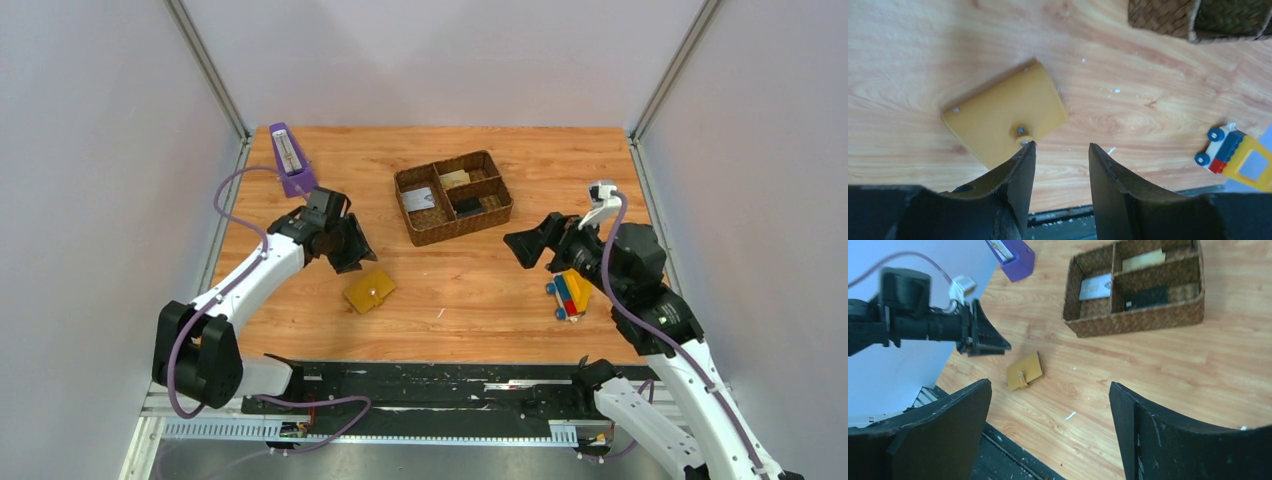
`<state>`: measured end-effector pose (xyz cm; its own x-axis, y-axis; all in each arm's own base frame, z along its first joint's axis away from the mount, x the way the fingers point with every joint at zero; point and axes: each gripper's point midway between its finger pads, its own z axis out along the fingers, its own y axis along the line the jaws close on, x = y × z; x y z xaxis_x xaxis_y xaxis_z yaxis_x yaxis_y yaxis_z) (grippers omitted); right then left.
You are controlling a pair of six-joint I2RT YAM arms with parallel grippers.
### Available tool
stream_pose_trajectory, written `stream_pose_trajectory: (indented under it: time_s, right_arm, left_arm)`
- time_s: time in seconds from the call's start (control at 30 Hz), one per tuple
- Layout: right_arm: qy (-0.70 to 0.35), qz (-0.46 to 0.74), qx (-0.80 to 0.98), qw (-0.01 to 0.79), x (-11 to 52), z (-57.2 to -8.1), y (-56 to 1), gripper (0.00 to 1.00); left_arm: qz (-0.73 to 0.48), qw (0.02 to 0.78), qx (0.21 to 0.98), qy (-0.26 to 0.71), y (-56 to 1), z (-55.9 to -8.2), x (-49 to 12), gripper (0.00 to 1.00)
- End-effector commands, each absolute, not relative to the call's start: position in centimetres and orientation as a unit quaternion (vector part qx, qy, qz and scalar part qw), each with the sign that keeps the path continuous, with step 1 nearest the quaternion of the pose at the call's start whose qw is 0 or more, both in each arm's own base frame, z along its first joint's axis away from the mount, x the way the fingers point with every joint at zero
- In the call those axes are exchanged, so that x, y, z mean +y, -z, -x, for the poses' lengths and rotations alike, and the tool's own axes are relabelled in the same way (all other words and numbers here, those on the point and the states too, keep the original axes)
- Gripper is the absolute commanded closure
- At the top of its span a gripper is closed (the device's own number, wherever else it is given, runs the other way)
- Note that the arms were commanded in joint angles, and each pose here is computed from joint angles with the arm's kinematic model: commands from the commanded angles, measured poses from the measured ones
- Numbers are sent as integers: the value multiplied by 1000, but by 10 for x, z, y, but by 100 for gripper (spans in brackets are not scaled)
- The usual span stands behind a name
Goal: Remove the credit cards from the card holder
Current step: Move the card holder to the center of the board.
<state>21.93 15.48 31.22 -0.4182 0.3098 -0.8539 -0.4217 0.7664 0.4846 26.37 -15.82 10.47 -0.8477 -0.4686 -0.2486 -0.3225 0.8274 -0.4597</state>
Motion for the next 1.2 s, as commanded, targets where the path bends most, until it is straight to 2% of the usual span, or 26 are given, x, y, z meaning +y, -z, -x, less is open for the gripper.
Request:
stream_pose_trajectory:
  time_s: [0.0, 0.13, 0.37, 0.5, 0.77, 1.03, 1.17]
  right_arm:
    - [-349, -14, 802, 484, 160, -225, -296, 12]
    - [-358, -31, 826, 435, 170, -226, -275, 17]
    - [-366, -39, 833, 413, 175, -224, -264, 20]
    - [-370, -34, 835, 407, 177, -222, -263, 21]
    - [-357, -48, 850, 384, 177, -223, -253, 22]
    - [-344, -69, 866, 356, 191, -230, -244, 28]
    - [-320, -58, 885, 332, 213, -231, -225, 29]
  left_arm:
    - [138, 207, 960, 127, -113, -275, -135, 48]
    - [110, 180, 976, 64, -101, -272, -113, 46]
    - [115, 148, 981, 49, -67, -277, -89, 45]
    - [116, 104, 986, 60, -44, -275, -92, 46]
    - [113, 52, 983, 135, -17, -248, -117, 47]
    - [89, 61, 955, 278, -33, -238, -176, 51]
    - [75, 49, 944, 318, -37, -231, -199, 52]
